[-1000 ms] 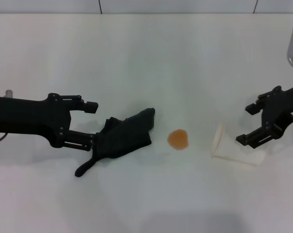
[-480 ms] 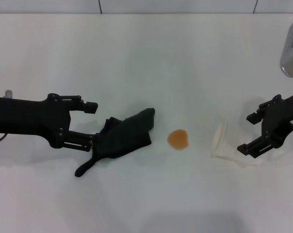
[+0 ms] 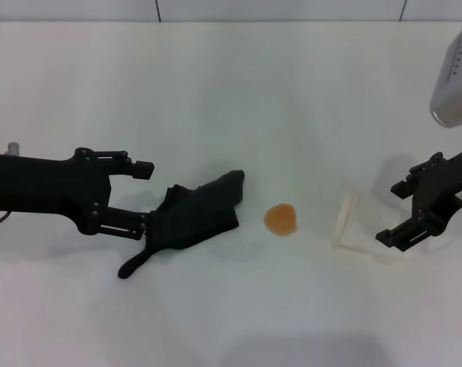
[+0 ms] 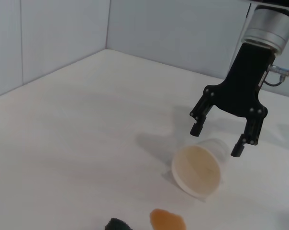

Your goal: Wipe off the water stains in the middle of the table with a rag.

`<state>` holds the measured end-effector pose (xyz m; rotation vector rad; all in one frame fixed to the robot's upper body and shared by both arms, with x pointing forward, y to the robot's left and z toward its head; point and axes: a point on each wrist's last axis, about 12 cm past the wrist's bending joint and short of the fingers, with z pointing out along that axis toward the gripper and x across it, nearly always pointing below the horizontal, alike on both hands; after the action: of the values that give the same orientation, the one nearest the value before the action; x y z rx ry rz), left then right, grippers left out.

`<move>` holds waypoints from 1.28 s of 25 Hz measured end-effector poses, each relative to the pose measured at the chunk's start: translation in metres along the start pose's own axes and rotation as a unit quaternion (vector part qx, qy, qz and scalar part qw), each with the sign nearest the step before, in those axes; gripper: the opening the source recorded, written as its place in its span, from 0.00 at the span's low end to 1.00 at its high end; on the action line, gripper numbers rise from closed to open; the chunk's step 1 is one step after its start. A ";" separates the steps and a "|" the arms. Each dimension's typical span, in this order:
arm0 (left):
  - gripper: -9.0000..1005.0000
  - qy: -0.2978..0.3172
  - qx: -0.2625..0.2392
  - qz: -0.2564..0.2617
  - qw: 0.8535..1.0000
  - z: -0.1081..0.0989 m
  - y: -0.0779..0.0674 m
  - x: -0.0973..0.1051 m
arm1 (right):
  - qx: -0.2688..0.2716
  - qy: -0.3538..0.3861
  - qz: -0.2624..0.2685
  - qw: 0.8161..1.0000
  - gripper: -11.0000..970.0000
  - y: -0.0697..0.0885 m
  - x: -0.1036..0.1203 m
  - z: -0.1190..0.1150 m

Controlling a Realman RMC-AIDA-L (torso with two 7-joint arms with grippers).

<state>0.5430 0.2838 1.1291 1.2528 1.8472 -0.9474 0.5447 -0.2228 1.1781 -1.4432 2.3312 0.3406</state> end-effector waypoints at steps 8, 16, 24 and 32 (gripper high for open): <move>0.88 -0.001 0.000 0.001 1.000 0.000 0.000 0.000 | 0.003 0.004 0.000 1.000 0.87 0.001 -0.005 -0.002; 0.88 -0.001 0.000 0.005 1.000 0.000 0.000 0.001 | -0.004 0.011 -0.003 1.000 0.86 0.004 -0.004 0.004; 0.88 -0.001 0.000 0.006 1.000 0.000 0.000 0.001 | -0.006 0.013 0.000 1.000 0.86 0.003 -0.003 0.012; 0.88 -0.001 0.000 0.006 1.000 0.001 0.000 0.000 | -0.005 0.011 0.005 1.000 0.86 0.000 -0.001 0.017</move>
<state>0.5428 0.2835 1.1285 1.2610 1.8352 -0.9428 0.5481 -0.2150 1.1634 -1.4480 2.3579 0.3407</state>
